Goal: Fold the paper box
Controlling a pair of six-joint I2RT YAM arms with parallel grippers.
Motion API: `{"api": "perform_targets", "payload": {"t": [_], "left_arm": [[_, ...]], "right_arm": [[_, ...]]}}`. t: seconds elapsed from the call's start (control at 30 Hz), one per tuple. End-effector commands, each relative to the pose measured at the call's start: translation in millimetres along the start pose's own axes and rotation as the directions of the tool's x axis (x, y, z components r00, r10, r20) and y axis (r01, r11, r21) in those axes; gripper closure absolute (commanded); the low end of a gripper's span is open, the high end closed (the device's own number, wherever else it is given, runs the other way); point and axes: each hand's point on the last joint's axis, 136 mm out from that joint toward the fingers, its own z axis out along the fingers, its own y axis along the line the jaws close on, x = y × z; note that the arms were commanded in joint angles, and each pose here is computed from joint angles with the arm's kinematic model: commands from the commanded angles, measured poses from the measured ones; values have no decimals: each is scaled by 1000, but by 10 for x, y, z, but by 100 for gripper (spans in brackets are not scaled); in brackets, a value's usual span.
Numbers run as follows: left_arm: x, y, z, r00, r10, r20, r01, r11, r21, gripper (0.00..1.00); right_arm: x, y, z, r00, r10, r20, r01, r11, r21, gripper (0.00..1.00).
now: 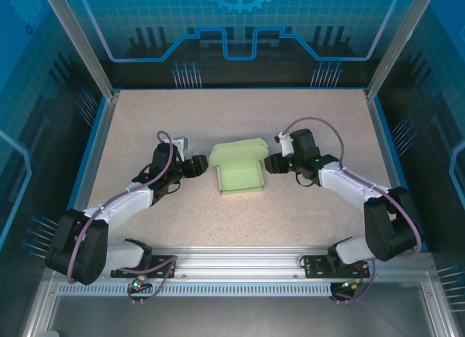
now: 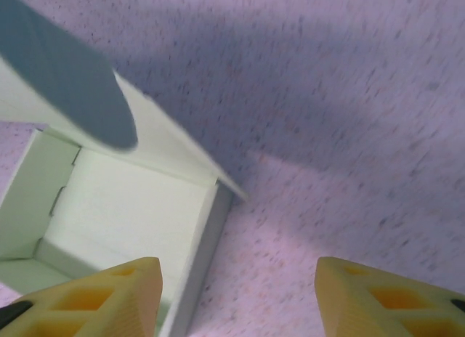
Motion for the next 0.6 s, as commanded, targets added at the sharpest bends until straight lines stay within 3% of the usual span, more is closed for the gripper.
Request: {"api": "perform_targets", "payload": {"t": [0.0,0.4,0.57], "left_arm": [[-112,-258,-37,991,110,74,-119,984,130,25],[60,-286,-12,959,277,59,-283,946,160,27],[11,-326,34,952,300,57,-306,939,156,26]], "right_arm": [[-261,-3,-41,979,-188,75,188,982,17,41],[-528,26,208,927,-367,75,367,930,14,45],[-538,148,297,909,-412,63,414,910,-16,58]]}}
